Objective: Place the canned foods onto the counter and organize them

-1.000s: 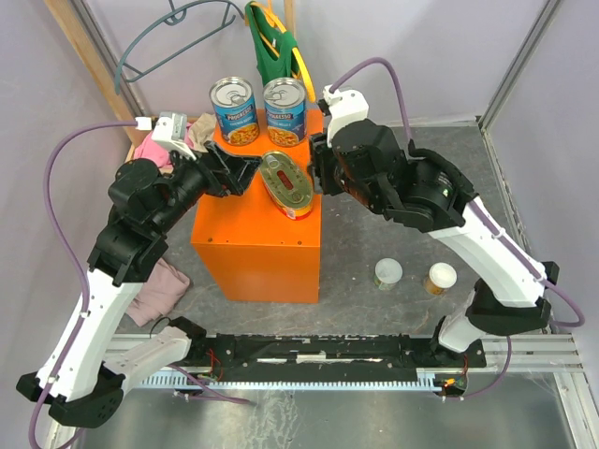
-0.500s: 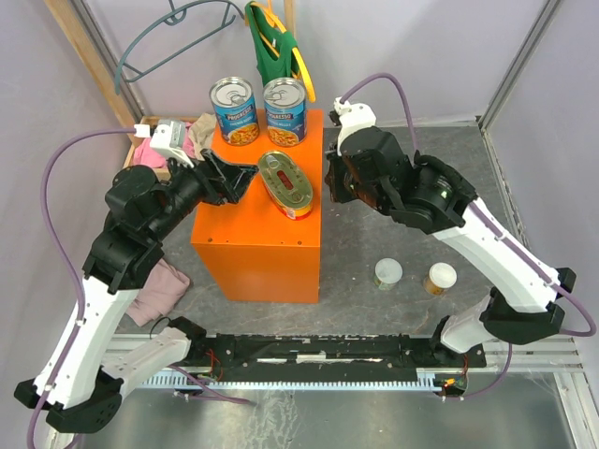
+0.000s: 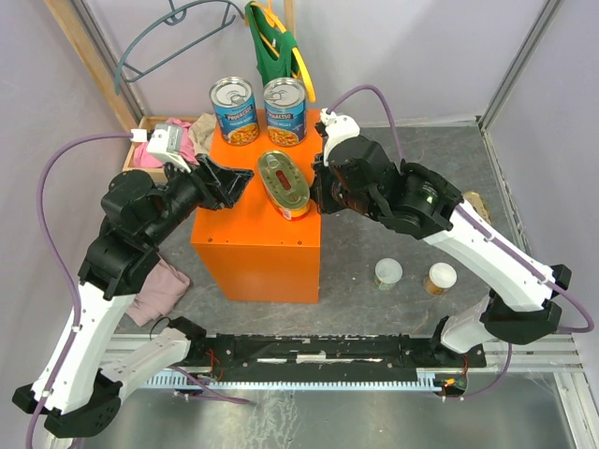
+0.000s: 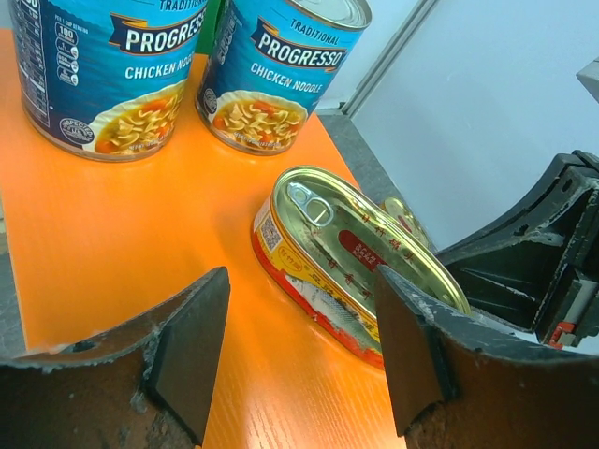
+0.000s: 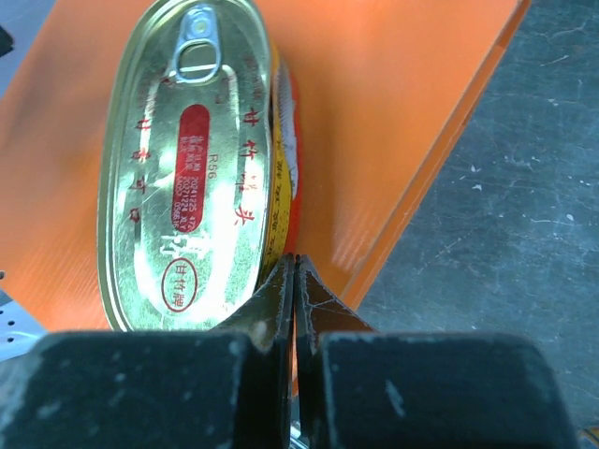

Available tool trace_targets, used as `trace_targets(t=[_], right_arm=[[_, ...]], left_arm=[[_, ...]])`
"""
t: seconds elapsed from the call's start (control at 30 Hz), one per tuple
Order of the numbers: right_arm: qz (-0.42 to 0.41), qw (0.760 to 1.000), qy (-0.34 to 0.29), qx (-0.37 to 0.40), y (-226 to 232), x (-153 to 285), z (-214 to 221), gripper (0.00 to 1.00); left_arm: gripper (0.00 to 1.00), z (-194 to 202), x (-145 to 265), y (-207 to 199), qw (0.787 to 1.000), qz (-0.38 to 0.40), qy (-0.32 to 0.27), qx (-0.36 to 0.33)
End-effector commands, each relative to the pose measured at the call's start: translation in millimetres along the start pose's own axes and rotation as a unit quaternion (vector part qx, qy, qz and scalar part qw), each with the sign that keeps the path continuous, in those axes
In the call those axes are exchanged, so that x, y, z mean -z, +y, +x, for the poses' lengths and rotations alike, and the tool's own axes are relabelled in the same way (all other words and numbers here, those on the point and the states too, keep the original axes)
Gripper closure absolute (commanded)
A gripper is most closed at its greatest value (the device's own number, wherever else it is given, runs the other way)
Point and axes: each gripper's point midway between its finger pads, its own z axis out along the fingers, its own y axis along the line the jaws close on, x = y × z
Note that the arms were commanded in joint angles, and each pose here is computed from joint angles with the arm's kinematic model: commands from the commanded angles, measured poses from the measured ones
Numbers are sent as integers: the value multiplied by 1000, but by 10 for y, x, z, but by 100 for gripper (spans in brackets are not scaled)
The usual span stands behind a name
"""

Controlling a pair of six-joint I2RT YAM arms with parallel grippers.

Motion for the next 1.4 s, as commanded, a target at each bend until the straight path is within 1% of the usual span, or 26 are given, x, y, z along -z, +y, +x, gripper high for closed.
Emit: trace_targets(t=[0.0, 0.27, 0.53, 0.73, 1.1, 1.37], right_arm=[[-40, 999, -23, -17, 260, -10, -119, 99], [-48, 999, -23, -10, 442, -186, -141, 99], [-5, 999, -45, 10, 288, -248, -259, 99], [11, 999, -53, 7, 161, -259, -338, 99], [-33, 999, -36, -5, 391, -417, -314, 99], [-46, 998, -31, -7, 521, -464, -303, 99]], left_arm=[[31, -43, 13, 3, 1000, 2, -11, -18], [31, -31, -1, 38, 1000, -4, -11, -23], [31, -6, -31, 64, 999, -7, -8, -30], [31, 13, -110, 30, 1000, 5, -3, -31], [31, 11, -148, 1, 1000, 12, -1, -27], [31, 36, -125, 51, 1000, 0, 0, -28]])
